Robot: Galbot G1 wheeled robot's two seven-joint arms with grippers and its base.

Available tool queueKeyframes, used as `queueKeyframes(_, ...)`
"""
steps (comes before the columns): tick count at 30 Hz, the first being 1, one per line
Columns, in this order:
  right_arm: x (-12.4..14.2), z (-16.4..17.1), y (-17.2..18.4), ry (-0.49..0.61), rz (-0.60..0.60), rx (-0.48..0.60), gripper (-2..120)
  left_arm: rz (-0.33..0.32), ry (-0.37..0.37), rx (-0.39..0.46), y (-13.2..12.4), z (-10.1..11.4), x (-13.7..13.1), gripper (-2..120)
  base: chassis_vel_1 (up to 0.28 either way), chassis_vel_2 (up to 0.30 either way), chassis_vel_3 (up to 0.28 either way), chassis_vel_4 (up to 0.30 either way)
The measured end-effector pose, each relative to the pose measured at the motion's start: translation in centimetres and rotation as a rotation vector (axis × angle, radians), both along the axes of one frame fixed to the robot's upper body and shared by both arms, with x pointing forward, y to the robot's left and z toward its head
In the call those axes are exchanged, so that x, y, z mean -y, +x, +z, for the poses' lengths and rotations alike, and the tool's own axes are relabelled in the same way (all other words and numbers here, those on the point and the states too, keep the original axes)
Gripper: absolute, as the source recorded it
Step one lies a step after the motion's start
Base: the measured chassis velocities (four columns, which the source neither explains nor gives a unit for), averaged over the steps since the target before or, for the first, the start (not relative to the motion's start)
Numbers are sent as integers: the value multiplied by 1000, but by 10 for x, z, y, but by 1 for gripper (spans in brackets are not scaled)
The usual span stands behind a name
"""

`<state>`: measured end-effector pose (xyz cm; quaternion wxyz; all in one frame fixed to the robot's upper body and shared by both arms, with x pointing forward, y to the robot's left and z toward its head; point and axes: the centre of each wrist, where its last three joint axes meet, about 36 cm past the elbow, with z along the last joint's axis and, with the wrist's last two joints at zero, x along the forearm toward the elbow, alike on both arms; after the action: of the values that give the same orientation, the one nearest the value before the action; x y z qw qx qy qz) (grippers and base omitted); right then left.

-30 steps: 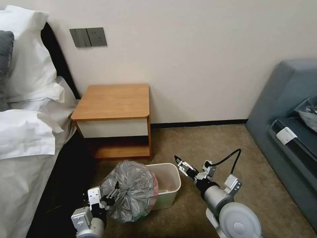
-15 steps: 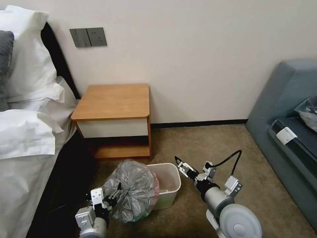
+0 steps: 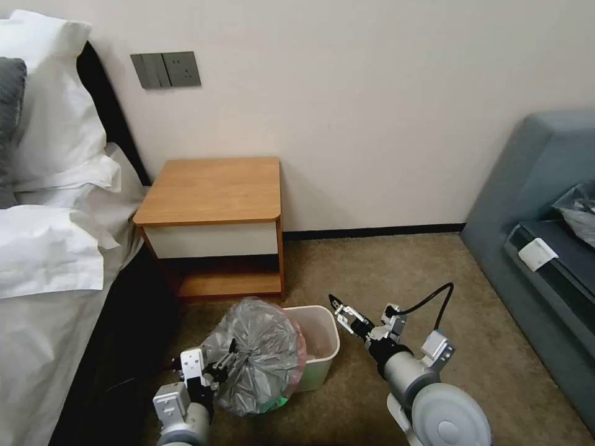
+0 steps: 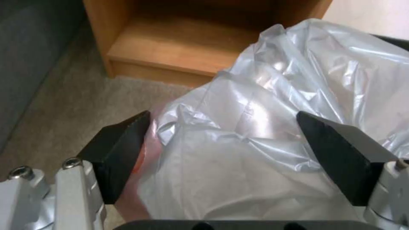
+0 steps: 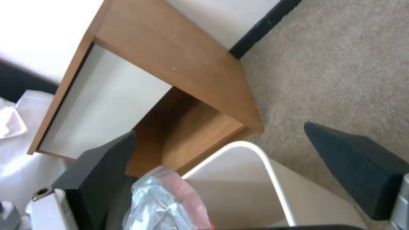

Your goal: Pick up the garbage bag from the table and place it over the trash can.

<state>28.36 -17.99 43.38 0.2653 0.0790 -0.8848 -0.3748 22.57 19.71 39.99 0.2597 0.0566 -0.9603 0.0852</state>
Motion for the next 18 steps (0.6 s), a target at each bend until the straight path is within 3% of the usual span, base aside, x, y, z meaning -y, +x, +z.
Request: queueKeyframes(18, -4, -4, -2, -13, -16, -4, 100, -33, 8, -34, 18, -14, 3, 87, 0, 0, 0, 0)
